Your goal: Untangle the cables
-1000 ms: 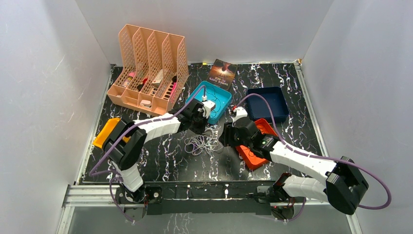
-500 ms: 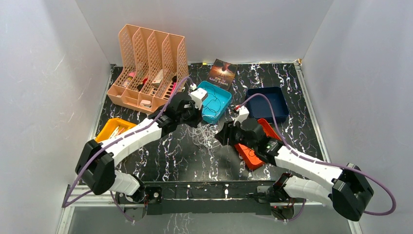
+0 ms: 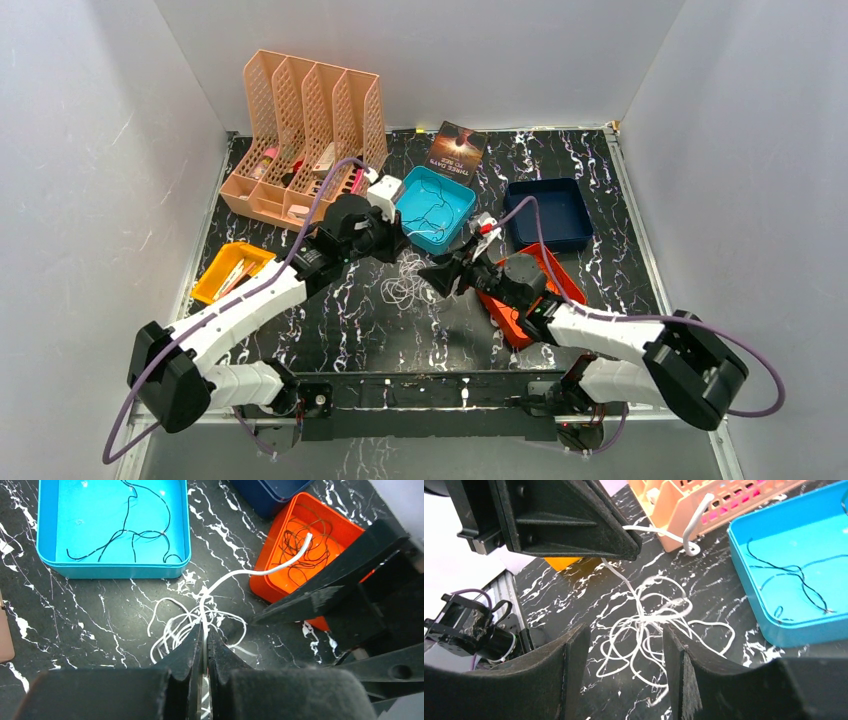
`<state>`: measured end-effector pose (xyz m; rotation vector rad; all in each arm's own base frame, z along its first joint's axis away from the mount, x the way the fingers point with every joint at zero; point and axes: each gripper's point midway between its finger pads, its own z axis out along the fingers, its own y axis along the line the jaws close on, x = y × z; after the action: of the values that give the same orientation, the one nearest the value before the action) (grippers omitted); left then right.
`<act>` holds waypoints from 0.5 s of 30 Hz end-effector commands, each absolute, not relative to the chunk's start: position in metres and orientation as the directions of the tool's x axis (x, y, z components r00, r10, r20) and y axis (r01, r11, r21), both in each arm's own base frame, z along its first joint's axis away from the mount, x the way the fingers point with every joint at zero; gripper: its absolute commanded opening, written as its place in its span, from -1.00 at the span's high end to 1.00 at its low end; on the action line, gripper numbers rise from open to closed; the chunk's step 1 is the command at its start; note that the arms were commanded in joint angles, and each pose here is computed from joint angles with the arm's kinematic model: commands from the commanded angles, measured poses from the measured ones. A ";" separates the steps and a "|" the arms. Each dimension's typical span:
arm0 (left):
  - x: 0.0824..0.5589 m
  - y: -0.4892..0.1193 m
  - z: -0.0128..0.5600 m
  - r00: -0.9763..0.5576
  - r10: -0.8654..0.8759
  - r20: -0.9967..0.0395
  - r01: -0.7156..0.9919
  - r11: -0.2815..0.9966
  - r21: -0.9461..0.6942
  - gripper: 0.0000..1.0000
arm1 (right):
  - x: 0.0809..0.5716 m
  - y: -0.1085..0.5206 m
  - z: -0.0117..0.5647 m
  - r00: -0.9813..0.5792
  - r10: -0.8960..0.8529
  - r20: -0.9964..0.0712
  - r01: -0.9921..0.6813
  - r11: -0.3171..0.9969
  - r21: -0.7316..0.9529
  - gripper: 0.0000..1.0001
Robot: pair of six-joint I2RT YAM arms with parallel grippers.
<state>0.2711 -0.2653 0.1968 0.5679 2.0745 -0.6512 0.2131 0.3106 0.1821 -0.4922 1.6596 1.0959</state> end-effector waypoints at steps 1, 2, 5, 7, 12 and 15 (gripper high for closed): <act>0.266 -0.262 0.220 -0.521 0.078 -0.850 0.585 0.757 -0.290 1.00 | 0.214 0.331 0.241 -0.201 0.308 -0.930 -0.876 0.369 0.312 -0.28; 0.266 -0.262 0.223 -0.522 0.069 -0.850 0.583 0.756 -0.297 1.00 | 0.215 0.335 0.242 -0.197 0.309 -0.930 -0.883 0.357 0.306 -0.28; 0.264 -0.263 0.230 -0.525 0.052 -0.850 0.580 0.752 -0.312 1.00 | 0.219 0.346 0.241 -0.194 0.310 -0.931 -0.893 0.336 0.298 -0.29; 0.262 -0.264 0.234 -0.528 0.046 -0.848 0.581 0.748 -0.322 1.00 | 0.226 0.352 0.238 -0.189 0.310 -0.932 -0.893 0.341 0.294 -0.29; 0.258 -0.266 0.246 -0.530 0.026 -0.847 0.589 0.730 -0.347 1.00 | 0.238 0.370 0.240 -0.180 0.326 -0.928 -0.903 0.319 0.287 -0.29; 0.257 -0.267 0.255 -0.527 0.019 -0.850 0.594 0.723 -0.353 1.00 | 0.244 0.381 0.230 -0.206 0.310 -0.928 -0.901 0.309 0.303 -0.27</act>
<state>0.2619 -0.2650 0.2133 0.4823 2.0882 -0.7232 0.2362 0.3665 0.1911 -0.6059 1.4972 1.1925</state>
